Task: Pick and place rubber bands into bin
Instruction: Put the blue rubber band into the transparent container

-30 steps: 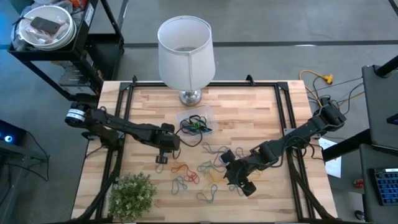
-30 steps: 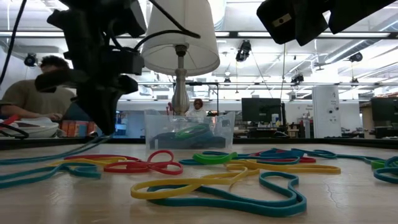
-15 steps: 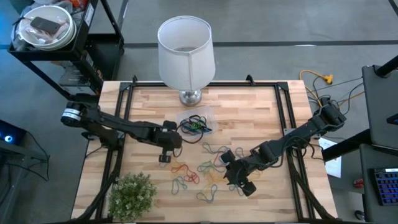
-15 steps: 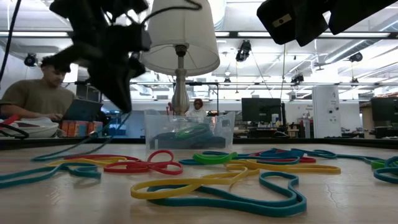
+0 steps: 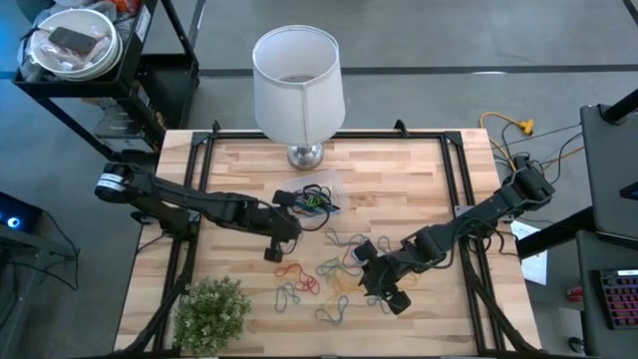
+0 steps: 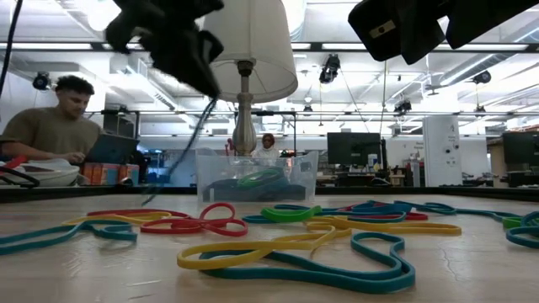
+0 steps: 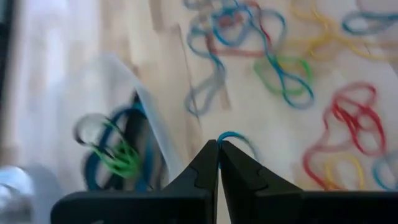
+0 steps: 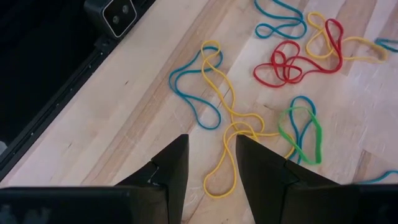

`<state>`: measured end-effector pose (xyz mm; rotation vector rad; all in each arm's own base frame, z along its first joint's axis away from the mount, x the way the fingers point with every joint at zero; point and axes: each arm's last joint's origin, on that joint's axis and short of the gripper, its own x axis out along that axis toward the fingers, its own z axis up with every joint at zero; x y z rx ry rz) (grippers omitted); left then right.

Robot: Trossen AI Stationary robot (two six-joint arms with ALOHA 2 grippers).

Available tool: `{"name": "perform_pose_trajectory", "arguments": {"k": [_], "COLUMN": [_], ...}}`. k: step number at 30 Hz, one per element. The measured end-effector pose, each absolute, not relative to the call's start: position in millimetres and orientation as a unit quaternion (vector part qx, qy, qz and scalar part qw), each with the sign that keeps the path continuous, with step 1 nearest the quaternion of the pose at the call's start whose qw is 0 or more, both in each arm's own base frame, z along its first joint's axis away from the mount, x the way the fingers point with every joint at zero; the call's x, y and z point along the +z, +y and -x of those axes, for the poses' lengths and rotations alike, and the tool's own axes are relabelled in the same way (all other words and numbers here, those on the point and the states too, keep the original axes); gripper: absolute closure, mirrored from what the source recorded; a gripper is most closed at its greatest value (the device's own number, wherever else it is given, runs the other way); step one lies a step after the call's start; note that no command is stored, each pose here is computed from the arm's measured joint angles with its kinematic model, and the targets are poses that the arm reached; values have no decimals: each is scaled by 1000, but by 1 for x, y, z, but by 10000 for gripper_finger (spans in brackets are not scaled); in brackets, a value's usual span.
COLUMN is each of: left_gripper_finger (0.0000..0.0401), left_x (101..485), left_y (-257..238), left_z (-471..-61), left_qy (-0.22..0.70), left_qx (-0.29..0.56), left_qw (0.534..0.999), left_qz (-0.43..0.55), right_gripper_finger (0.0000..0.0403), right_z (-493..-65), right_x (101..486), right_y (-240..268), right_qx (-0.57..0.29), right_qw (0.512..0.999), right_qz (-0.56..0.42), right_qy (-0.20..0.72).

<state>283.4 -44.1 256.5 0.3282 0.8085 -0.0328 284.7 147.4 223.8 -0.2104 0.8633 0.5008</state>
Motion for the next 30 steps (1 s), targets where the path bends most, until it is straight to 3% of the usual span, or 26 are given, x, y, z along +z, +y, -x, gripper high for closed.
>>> {"name": "perform_pose_trajectory", "arguments": {"k": [18, 30], "left_gripper_finger": [401, 401], "left_x": [297, 283], "left_y": [-25, 17], "left_z": [-306, -305], "left_qy": [246, 284], "left_qx": [150, 177], "left_qw": [913, 902], "left_qz": [-288, -275], "right_gripper_finger": [275, 275], "right_z": [-285, -283], "right_x": [223, 220], "right_y": [147, 147], "right_qx": [240, 239], "right_qw": [873, 870], "right_qz": [101, 102], "right_qy": [414, 419]}}
